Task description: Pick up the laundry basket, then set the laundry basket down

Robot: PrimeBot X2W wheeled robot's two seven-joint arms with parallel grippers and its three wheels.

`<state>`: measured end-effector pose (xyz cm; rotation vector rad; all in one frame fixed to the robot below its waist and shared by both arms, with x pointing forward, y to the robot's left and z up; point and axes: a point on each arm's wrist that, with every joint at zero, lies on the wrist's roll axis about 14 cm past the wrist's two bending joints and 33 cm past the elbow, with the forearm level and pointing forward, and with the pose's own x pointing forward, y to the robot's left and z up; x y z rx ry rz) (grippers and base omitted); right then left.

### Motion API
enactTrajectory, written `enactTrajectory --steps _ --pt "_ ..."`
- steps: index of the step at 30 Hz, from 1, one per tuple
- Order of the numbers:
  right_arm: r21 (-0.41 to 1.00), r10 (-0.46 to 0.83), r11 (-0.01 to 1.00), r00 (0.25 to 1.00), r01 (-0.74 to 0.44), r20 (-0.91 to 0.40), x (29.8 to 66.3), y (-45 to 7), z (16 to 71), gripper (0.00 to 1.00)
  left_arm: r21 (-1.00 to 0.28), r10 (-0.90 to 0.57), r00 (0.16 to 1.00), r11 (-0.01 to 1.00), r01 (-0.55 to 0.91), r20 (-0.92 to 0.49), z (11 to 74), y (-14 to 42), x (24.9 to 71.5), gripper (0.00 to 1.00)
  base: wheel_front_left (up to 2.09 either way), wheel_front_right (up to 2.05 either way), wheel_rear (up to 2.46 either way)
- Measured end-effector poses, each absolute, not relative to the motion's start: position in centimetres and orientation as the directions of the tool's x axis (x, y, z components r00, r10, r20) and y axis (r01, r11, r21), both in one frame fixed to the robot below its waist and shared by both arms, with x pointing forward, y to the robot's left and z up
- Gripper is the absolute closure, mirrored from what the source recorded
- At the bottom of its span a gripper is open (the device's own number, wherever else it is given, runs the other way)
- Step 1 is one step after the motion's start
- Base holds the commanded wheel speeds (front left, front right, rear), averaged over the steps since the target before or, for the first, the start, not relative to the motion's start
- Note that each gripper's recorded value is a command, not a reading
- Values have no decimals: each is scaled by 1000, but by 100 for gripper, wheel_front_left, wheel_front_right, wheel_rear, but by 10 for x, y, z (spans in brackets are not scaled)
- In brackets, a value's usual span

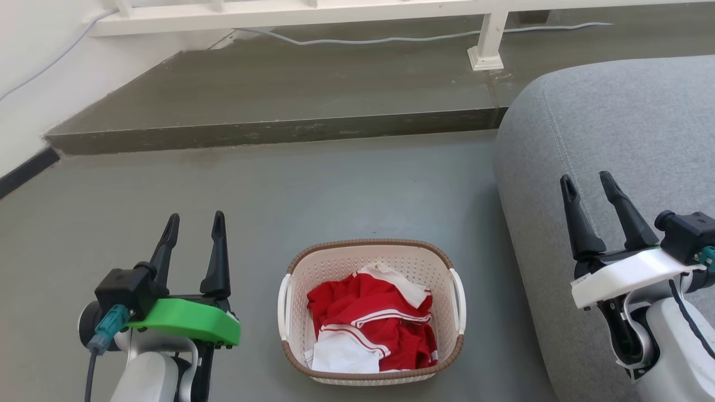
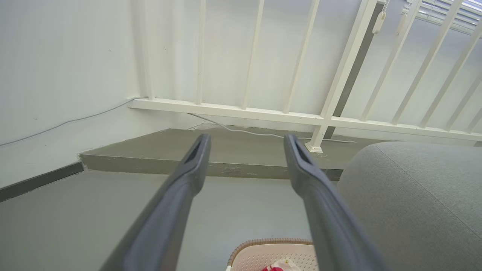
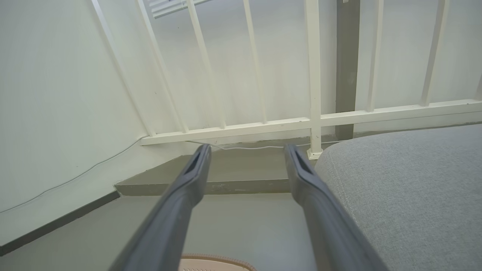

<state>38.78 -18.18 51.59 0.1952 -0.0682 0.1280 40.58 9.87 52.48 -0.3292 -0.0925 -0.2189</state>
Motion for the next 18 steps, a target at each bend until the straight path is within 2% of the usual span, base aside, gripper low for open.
enactTrajectory --steps 18 --pt "190 118 973 990 -132 80 384 -180 512 0 -304 -222 966 919 252 130 523 95 404 0 0 0 0"
